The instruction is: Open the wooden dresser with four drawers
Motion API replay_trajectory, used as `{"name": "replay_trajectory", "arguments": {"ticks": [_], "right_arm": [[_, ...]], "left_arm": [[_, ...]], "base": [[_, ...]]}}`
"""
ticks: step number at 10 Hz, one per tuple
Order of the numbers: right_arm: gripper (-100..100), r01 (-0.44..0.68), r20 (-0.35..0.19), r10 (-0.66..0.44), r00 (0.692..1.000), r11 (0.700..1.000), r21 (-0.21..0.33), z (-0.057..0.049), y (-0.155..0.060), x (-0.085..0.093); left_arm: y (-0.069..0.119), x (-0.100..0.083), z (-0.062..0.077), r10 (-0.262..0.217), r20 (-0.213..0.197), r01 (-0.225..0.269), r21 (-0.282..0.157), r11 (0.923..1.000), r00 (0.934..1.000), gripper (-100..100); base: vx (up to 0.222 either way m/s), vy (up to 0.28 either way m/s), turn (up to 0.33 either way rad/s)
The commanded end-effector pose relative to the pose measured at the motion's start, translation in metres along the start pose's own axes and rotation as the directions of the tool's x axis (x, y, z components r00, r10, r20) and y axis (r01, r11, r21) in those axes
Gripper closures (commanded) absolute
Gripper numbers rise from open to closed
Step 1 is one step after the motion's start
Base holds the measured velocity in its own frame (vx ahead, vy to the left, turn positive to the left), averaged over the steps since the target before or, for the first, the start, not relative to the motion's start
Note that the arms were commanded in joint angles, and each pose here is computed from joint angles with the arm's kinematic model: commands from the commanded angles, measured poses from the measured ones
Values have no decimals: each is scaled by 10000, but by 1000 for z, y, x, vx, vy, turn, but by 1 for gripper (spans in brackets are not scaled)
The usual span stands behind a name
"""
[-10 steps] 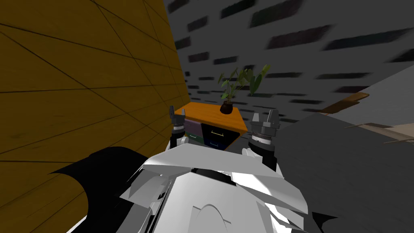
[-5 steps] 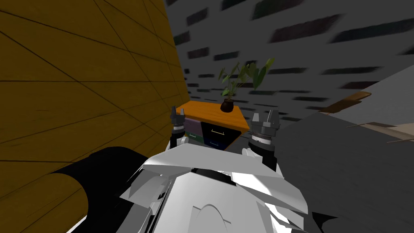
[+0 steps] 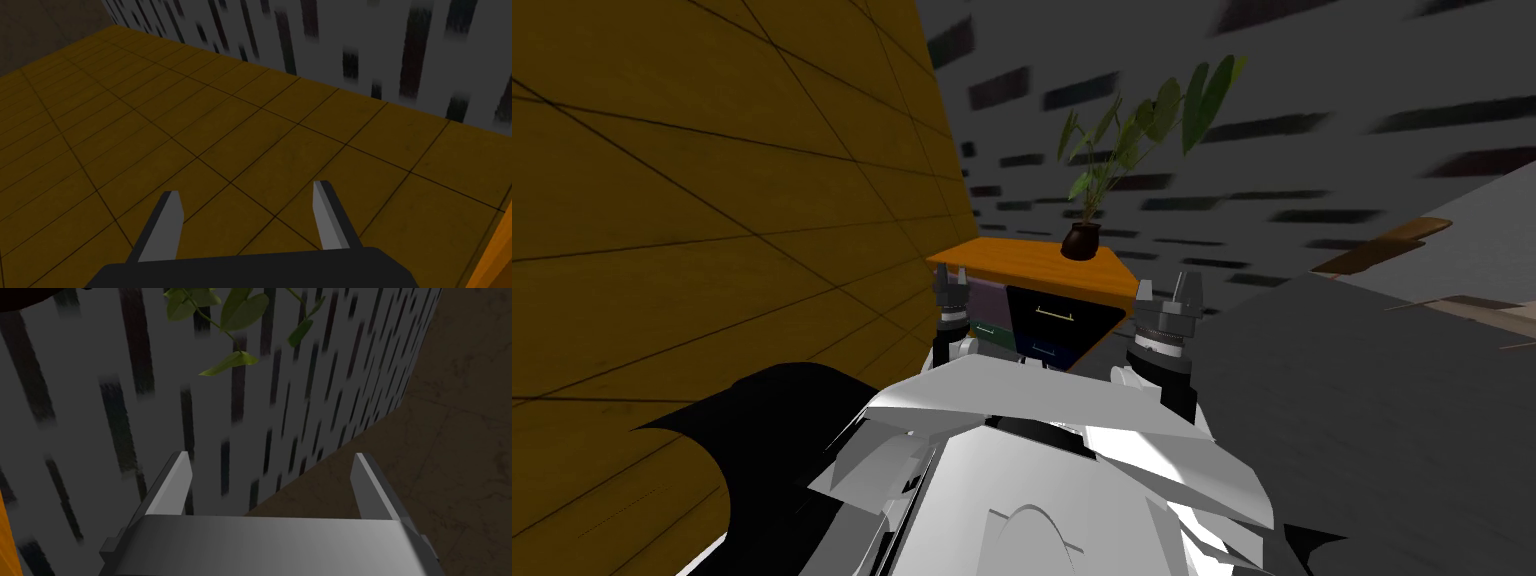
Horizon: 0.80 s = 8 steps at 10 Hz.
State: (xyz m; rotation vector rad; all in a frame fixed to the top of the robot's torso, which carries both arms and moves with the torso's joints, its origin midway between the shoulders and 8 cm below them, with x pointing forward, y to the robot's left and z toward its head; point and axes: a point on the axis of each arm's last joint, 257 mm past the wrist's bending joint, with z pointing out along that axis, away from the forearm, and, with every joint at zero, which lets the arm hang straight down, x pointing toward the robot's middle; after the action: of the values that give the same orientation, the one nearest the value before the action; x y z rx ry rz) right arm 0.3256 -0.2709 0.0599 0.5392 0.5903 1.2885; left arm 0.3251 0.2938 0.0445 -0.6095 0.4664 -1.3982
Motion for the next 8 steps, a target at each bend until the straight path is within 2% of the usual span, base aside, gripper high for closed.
{"name": "replay_trajectory", "arguments": {"ticks": [1, 3, 5, 6, 8], "right_arm": [[0, -1, 0, 1, 10000, 10000, 5, 0, 0, 0], [0, -1, 1, 1, 10000, 10000, 7, 0, 0, 0], [0, -2, 1, 2, 10000, 10000, 7, 0, 0, 0], [0, -3, 1, 3, 10000, 10000, 6, 0, 0, 0], [0, -2, 1, 2, 10000, 10000, 7, 0, 0, 0]], "left_arm": [[9, 7, -1, 136, -570, -150, -234, 9996, 9983, -100], [20, 13, -3, 217, -949, -267, -514, 9983, 9953, -100], [49, 19, -11, 285, -1383, -452, -1191, 9919, 9900, -100], [56, 20, -14, 286, -1437, -484, -1366, 9894, 9892, -100], [84, 24, -23, 245, -1508, -553, -2034, 9775, 9883, -100]], "base": [[-11, -20, -20], [-18, -28, -26], [-40, -69, -64], [-50, -77, -44], [-41, -68, -52]]}}
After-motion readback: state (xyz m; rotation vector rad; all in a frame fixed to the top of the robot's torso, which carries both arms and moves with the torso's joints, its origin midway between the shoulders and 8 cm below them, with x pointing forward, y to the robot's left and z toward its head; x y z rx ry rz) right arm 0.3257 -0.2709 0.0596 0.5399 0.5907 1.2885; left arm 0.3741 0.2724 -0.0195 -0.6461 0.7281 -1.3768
